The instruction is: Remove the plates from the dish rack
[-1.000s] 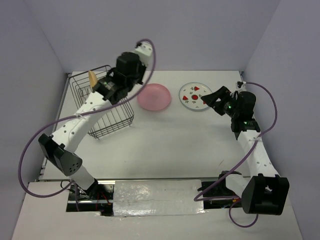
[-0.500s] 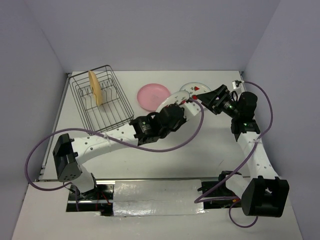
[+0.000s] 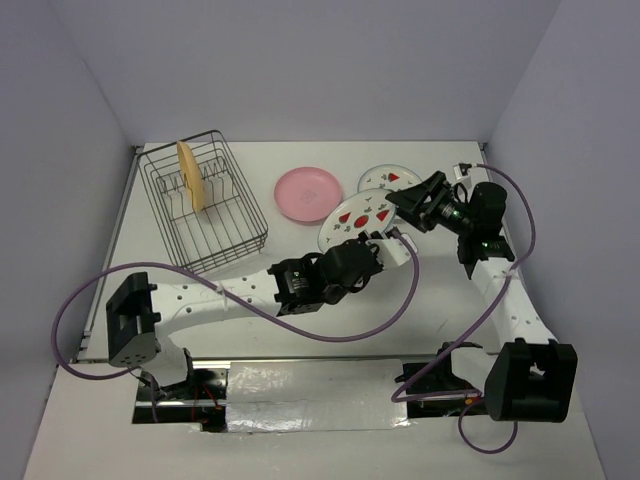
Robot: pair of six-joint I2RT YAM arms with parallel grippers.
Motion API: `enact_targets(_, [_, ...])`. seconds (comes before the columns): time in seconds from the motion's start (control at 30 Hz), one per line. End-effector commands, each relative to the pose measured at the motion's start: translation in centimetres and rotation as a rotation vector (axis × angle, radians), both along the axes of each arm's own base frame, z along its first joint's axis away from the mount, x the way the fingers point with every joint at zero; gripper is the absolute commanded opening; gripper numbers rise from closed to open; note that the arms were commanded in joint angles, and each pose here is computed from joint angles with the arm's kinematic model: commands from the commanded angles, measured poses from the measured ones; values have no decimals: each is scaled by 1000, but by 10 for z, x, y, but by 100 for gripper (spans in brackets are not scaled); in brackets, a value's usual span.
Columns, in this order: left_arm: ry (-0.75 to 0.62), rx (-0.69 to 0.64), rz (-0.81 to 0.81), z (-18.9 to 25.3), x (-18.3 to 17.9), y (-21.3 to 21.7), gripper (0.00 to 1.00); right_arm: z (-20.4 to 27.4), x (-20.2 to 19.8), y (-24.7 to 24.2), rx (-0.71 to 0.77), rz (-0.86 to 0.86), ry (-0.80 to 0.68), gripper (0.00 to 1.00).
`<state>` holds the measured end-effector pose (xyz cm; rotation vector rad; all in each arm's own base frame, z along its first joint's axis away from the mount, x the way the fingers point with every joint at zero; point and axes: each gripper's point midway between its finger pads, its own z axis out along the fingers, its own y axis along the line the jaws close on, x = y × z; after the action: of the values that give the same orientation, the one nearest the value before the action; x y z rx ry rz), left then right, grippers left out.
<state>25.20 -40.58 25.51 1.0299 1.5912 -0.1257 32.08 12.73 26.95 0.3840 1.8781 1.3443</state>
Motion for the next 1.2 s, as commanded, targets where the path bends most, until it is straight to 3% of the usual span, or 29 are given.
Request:
enact_targets(0.0, [-183, -184, 52, 82, 5, 2, 0, -7, -3, 11, -17, 55, 7, 78])
enact_targets(0.17, [-204, -169, 28, 82, 1, -8, 0, -15, -2, 29, -39, 88, 35, 77])
enact_targets(0.3, [-212, -147, 19, 75, -1, -10, 0, -25, 3, 31, -32, 96, 46, 64])
enact_targets(0.4, [-235, -113, 44, 66, 2, -3, 0, -31, 4, 33, -29, 108, 48, 45])
enact_targets(0.43, [-250, -96, 50, 60, 3, 0, 0, -32, 6, 32, -33, 108, 52, 31])
enact_targets(0.57, [-266, -65, 92, 53, 8, 11, 0, -34, 9, 33, -44, 115, 54, 0])
enact_targets(0.63, [-256, -71, 121, 54, 10, 15, 0, -35, 12, 32, -40, 110, 62, 0])
enact_targets(0.77, [-167, -82, 145, 49, 15, 26, 56, -23, 28, 29, -18, 84, 11, 0])
enact_targets(0.83, [-110, -132, 139, 44, 15, 29, 70, -19, 41, 26, -12, 74, 7, 0])
enact_targets(0.87, [-92, -160, 145, 49, 18, 37, 83, -17, 47, 24, -15, 68, -1, 0])
enact_targets(0.97, [6, -218, 125, 38, 12, 45, 99, -13, 74, 1, -22, 5, -9, 0])
enact_targets(1.17, [206, -302, 194, -2, -4, 65, 99, -25, 129, -60, -121, -188, -38, 0])
